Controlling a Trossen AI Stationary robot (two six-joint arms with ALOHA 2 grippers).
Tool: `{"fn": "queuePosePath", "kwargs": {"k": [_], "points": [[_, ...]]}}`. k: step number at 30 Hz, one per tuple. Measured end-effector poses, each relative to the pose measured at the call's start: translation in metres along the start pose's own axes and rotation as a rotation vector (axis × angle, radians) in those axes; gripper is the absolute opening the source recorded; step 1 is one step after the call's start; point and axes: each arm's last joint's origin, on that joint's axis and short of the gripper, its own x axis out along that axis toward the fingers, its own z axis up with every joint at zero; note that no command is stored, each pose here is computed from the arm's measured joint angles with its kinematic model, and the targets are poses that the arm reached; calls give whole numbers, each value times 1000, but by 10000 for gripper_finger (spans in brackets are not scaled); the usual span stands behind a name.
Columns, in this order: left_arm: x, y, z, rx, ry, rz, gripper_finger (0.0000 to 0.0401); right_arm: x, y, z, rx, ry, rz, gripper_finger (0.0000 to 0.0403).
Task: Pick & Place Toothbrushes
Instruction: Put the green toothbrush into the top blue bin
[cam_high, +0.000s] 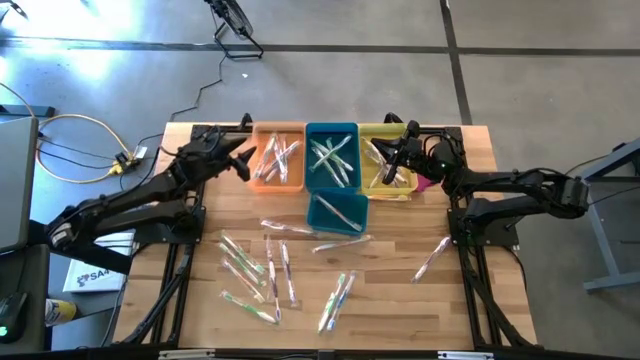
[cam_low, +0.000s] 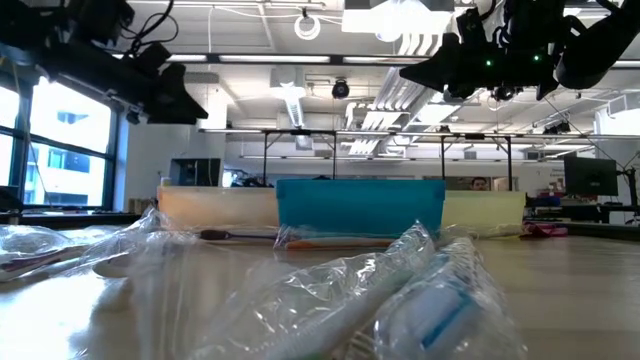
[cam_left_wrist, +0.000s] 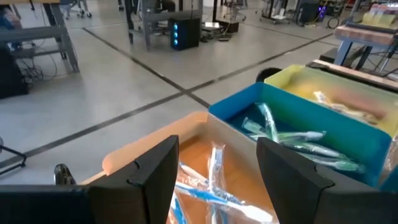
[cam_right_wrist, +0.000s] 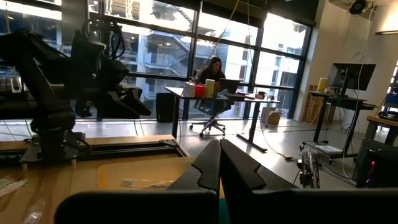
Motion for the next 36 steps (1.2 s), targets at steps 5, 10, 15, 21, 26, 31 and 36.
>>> {"fn": "queuePosePath", "kwargs": {"k": [5,10,15,21,26,31,36], "points": [[-1,0,-5,-1,11,-18,211,0,0,-1,0,6,3,2],[-3,-12,-5,6,8,-119,211,0,0,-1,-25,9,2,2],[-9,-31,-6,34,7,-176,211,0,0,-1,-25,9,4,2],[-18,-50,-8,123,-5,-248,211,0,0,-1,-26,9,5,2],[-24,-59,-10,137,-5,-315,211,0,0,-1,-26,8,12,2],[-27,-64,-10,141,-5,-354,211,0,1,-1,-27,5,31,2],[-29,-66,-11,136,-5,-375,211,0,1,-1,-61,5,31,2]]}}
